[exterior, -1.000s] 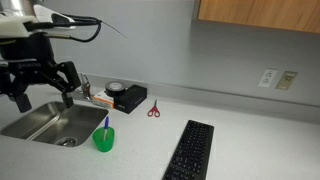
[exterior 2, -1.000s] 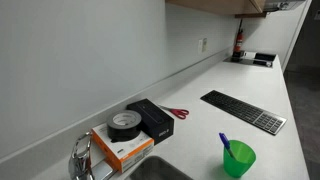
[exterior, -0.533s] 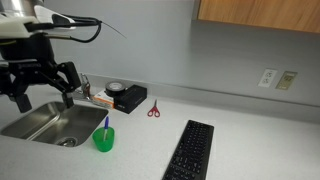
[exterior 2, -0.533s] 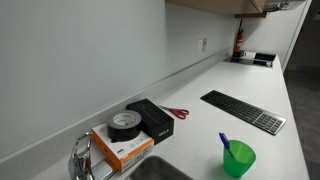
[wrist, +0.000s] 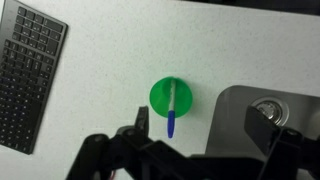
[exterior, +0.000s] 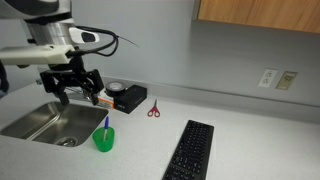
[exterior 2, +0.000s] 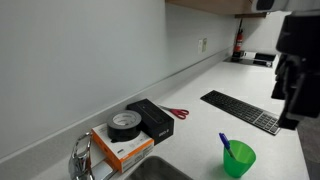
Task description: Remove the pen from the cup and put it on the base top
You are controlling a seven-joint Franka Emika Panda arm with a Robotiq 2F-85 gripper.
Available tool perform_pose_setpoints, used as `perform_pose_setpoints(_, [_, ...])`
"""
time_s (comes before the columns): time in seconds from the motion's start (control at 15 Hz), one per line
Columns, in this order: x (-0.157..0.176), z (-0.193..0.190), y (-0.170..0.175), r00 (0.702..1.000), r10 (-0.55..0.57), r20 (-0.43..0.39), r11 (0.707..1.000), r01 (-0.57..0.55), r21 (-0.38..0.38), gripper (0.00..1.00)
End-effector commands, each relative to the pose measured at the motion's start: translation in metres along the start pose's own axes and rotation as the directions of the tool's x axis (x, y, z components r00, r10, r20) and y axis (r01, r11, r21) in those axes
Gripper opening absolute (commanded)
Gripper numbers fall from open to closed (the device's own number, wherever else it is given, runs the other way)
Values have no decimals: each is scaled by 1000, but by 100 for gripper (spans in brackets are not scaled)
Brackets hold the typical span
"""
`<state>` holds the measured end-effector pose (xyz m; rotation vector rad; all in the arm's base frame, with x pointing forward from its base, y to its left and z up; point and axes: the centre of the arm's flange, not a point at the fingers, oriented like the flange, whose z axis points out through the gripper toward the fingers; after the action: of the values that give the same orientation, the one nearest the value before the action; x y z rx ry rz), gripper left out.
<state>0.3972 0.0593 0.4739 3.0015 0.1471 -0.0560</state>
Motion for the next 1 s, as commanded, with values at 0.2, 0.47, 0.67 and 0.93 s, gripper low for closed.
perform_pose_setpoints(0.2, [66,64,11,992,119,-47,992,-120,-25,100])
perform_pose_setpoints(0.47, [58,70,8,995,102,-10,995,-102,-2,100])
perform_pose_setpoints(0.67, [60,67,9,994,104,-17,995,-104,-1,100])
perform_pose_setpoints(0.93, [63,88,6,991,132,-33,991,-132,-22,100])
